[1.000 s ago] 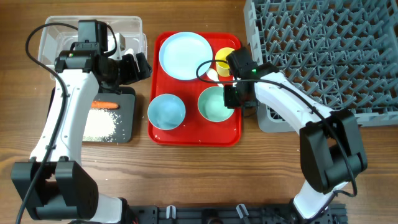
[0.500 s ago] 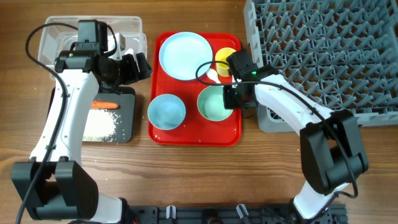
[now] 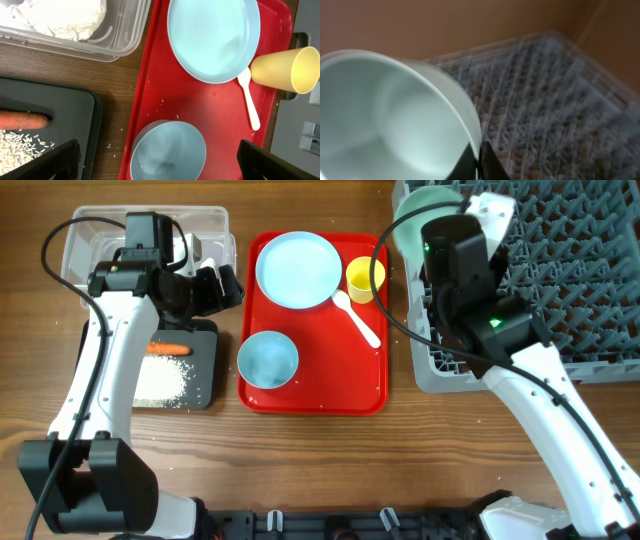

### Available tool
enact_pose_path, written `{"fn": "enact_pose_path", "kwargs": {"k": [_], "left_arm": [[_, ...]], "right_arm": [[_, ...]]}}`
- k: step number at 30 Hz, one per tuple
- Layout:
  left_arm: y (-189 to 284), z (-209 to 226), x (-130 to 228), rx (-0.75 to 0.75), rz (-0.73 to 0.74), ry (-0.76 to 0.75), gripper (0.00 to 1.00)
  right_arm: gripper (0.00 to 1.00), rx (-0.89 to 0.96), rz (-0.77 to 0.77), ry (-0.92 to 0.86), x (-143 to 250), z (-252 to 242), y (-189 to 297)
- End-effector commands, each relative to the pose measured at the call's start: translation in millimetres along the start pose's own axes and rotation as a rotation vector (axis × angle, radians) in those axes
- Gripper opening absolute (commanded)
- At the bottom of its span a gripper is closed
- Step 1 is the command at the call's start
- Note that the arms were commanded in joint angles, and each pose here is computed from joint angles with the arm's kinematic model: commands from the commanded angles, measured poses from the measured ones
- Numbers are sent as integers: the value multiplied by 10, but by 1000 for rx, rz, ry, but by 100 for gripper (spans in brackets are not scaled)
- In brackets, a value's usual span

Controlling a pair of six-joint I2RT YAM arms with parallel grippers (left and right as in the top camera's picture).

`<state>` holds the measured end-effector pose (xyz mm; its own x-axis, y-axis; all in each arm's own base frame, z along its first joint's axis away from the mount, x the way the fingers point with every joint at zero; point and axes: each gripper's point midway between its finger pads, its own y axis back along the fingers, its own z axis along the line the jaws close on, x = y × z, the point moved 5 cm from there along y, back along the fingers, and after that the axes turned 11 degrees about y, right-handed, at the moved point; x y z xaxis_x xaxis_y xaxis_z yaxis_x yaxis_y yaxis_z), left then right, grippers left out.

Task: Sort waste into correct bins and load items into the dishwasher rack
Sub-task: 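Lift the green bowl right and place it in the grey rack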

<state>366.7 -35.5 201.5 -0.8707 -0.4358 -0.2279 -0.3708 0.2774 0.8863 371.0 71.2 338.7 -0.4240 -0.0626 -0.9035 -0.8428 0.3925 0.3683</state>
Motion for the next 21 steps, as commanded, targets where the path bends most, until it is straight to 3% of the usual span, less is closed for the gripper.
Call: {"fn": "enact_pose_path", "kwargs": {"k": [1,4,8,14,21], "left_arm": [[72,-33,-10,19,-14,-2,100],[72,-33,-10,19,-14,-2,100],[72,-33,-10,19,-14,-2,100],[72,-33,-10,19,-14,-2,100],[72,-33,-10,19,-14,-2,100]], "right_arm": [[4,237,-130,179,-319,-160,-359],[4,345,-182,289,-388,-190,-853],[4,441,-137,383,-168,-398,-1453],[4,326,-57,487,349,-307,-2080],[4,287,26,552,844,-109,-2405]]}}
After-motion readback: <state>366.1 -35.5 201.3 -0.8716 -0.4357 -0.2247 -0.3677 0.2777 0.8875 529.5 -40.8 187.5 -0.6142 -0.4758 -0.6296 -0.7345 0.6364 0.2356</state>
